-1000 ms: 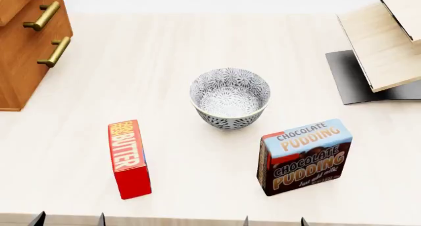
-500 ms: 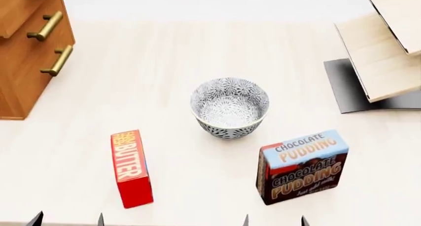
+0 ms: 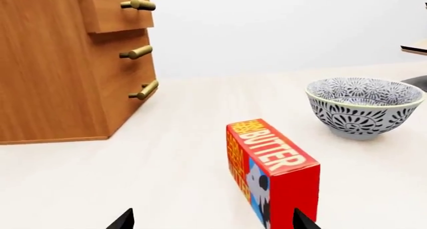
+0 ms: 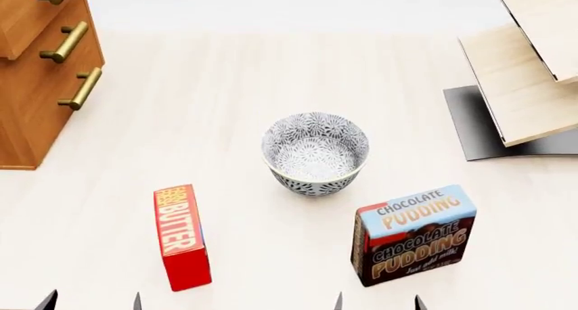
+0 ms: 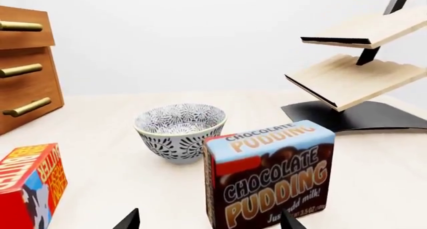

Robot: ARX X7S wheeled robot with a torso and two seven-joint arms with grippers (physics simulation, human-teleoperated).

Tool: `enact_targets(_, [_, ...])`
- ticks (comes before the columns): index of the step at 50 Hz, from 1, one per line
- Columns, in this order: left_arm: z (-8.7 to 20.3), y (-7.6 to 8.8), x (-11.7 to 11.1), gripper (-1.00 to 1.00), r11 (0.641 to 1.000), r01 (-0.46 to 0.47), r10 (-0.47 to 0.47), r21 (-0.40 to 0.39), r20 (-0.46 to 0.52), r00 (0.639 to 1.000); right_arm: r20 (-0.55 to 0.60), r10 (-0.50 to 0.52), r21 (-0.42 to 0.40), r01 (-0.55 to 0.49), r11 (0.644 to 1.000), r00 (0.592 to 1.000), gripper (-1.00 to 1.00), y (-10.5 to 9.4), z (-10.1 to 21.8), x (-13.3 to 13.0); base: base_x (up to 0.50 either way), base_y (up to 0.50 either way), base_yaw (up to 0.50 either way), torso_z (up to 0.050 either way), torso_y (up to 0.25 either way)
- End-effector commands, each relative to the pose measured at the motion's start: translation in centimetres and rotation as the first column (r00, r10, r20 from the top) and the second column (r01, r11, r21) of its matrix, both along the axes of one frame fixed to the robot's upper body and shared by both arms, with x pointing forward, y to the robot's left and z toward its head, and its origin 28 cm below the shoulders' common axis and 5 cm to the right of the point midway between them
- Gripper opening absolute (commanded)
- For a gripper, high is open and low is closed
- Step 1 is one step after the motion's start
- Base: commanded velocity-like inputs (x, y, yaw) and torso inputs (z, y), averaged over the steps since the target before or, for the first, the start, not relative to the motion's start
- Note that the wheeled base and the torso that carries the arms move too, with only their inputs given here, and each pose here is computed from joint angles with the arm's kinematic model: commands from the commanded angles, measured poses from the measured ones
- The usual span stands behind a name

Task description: Close the top drawer of the cabinet and put the bowl on top of it.

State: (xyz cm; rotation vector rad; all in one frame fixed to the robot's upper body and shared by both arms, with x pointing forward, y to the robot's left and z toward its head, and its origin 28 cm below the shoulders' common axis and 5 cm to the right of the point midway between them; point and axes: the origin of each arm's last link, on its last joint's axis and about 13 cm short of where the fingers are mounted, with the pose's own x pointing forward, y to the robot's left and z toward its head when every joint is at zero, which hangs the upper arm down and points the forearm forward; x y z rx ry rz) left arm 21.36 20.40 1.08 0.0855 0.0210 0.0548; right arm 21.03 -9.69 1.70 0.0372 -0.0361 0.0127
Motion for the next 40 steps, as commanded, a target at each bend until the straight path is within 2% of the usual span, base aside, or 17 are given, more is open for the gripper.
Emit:
enact_targets(1, [0.1, 0.0, -0.2, 1.00, 1.000, -0.005, 0.005, 0.013, 0.006, 1.000, 0.001, 0.000, 0.013, 0.000, 1.000, 1.000, 1.00, 0.1, 0.3, -0.1, 0.00, 0.00, 0.00, 0.050, 0.107])
enact_targets(6, [0.3, 0.1, -0.4, 1.00, 0.998, 0.002, -0.001, -0.068, 0.026, 1.000, -0.007, 0.000, 0.015, 0.000, 1.000, 1.000, 1.00, 0.2, 0.3, -0.2, 0.00, 0.00, 0.00, 0.030, 0.065])
enact_targets(10, [0.1, 0.0, -0.5, 1.00, 0.999, 0.014, -0.014, -0.044, 0.000, 1.000, -0.016, -0.001, 0.024, 0.002, 1.000, 1.000, 1.00, 0.1, 0.4, -0.2, 0.00, 0.00, 0.00, 0.000, 0.000])
enact_targets(12, [1.6, 0.0, -0.7, 1.00, 0.996, 0.028, -0.030, -0.079, -0.024, 0.999, -0.017, -0.004, 0.031, 0.005, 1.000, 1.000, 1.00, 0.1, 0.5, 0.1, 0.00, 0.00, 0.00, 0.000, 0.000])
enact_targets(13, [4.2, 0.3, -0.5, 1.00, 0.983, -0.024, 0.020, -0.185, -0.021, 1.000, -0.076, -0.030, 0.067, 0.035, 0.997, 0.997, 1.00, 0.1, 1.3, 0.3, 0.00, 0.00, 0.00, 0.000, 0.000])
enact_targets(15, [9.0, 0.4, -0.8, 1.00, 0.971, 0.042, -0.045, -0.235, -0.007, 0.999, -0.044, -0.050, 0.044, 0.052, 0.998, 0.998, 1.00, -0.4, 5.1, 0.1, 0.00, 0.00, 0.00, 0.000, 0.000])
enact_targets(17, [11.5, 0.4, -1.9, 1.00, 0.982, 0.060, -0.074, -0.178, -0.071, 0.995, -0.036, -0.007, 0.095, 0.010, 0.995, 0.999, 1.00, -0.4, 9.1, -0.8, 0.00, 0.00, 0.00, 0.000, 0.000])
enact_targets(18, [11.4, 0.4, -2.0, 1.00, 0.983, 0.059, -0.076, -0.171, -0.094, 0.993, -0.036, -0.007, 0.095, 0.010, 0.995, 0.999, 1.00, -0.4, 9.2, -0.8, 0.00, 0.00, 0.00, 0.000, 0.000])
enact_targets(19, [15.2, 0.6, -2.4, 1.00, 0.976, 0.077, -0.073, -0.204, 0.023, 0.997, 0.041, -0.011, 0.101, 0.007, 0.995, 0.999, 1.00, -0.8, 13.0, -1.0, 0.00, 0.00, 0.00, 0.000, 0.000])
enact_targets(21, [17.6, 0.6, -3.9, 1.00, 0.987, 0.076, -0.071, -0.141, 0.035, 0.997, 0.134, 0.033, 0.109, -0.048, 0.993, 0.990, 1.00, -0.3, 17.4, -3.1, 0.00, 0.00, 0.00, 0.000, 0.000])
enact_targets(22, [17.1, 0.7, -4.2, 1.00, 0.992, 0.070, -0.076, -0.103, -0.056, 0.996, 0.023, 0.045, 0.053, -0.046, 0.998, 0.999, 1.00, -0.3, 16.8, -3.3, 0.00, 0.00, 0.00, 0.000, 0.000])
enact_targets(23, [17.9, 1.7, -4.3, 1.00, 0.994, -0.049, 0.044, -0.099, -0.053, 0.998, 0.032, -0.057, 0.062, 0.055, 0.997, 0.998, 1.00, -0.9, 18.2, -3.7, 0.00, 0.00, 0.00, 0.000, 0.000])
enact_targets(25, [19.3, 2.1, -4.2, 1.00, 0.990, -0.115, 0.114, -0.078, -0.013, 0.993, -0.026, -0.064, 0.031, 0.065, 0.997, 0.998, 1.00, -0.7, 18.7, -4.3, 0.00, 0.00, 0.00, 0.000, 0.000])
enact_targets(26, [20.3, 2.2, -3.9, 1.00, 0.990, -0.116, 0.117, -0.076, 0.005, 0.993, -0.025, -0.050, 0.032, 0.051, 0.998, 0.998, 1.00, -0.5, 19.1, -4.7, 0.00, 0.00, 0.00, 0.000, 0.000])
enact_targets(27, [20.8, 1.8, -4.4, 1.00, 0.991, -0.109, 0.110, -0.079, 0.008, 0.994, -0.021, 0.050, 0.030, -0.049, 0.998, 0.999, 1.00, -0.1, 19.3, -5.4, 0.00, 0.00, 0.00, 0.000, 0.000])
enact_targets(29, [21.4, 1.4, -5.8, 1.00, 0.992, 0.090, -0.091, -0.094, -0.006, 0.996, -0.017, 0.104, 0.028, -0.103, 0.994, 0.994, 1.00, 0.0, 19.6, -5.9, 0.00, 0.00, 0.00, 0.000, 0.000])
enact_targets(40, [20.0, 2.1, -5.3, 1.00, 0.997, 0.053, -0.054, -0.062, -0.012, 0.998, -0.020, 0.110, 0.016, -0.109, 0.994, 0.994, 1.00, -0.1, 18.9, -6.0, 0.00, 0.00, 0.00, 0.000, 0.000])
